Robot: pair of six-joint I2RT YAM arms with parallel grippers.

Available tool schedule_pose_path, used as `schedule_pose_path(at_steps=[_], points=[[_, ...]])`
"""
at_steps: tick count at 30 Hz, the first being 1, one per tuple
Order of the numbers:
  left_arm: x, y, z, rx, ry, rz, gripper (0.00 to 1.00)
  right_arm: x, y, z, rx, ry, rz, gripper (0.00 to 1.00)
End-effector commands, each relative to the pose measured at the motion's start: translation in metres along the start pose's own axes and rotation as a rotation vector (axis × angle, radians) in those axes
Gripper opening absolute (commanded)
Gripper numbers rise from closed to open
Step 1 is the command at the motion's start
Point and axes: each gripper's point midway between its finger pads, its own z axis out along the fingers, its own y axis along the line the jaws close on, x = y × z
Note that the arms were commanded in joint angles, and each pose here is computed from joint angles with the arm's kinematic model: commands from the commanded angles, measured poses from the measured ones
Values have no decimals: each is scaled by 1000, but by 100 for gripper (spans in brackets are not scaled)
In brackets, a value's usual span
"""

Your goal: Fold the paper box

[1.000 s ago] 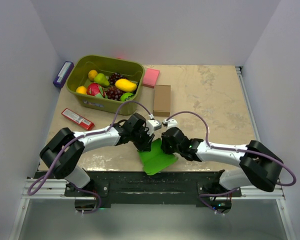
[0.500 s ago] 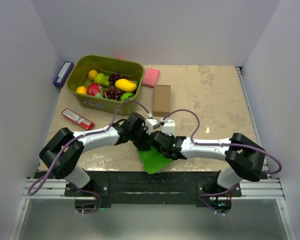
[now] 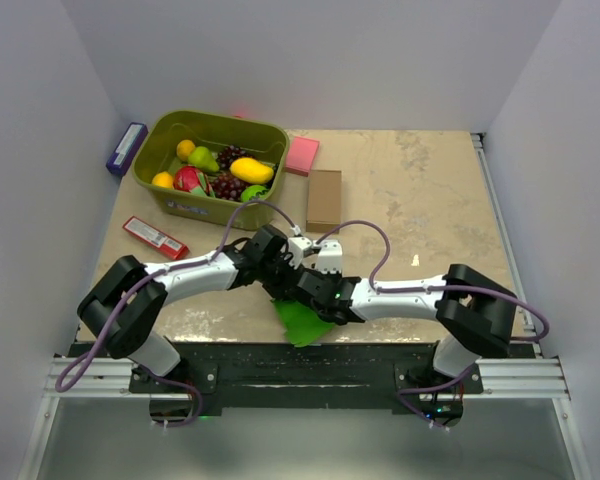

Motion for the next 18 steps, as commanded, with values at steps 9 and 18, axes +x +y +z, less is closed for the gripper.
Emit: schedule_pose_path(at_steps=[9, 18], points=[[-21, -32, 4, 124, -52, 71, 3, 59, -7, 6, 55, 165, -281, 0], [-5, 0, 12, -43, 31, 53, 4, 12, -7, -36, 39, 107, -163, 13]])
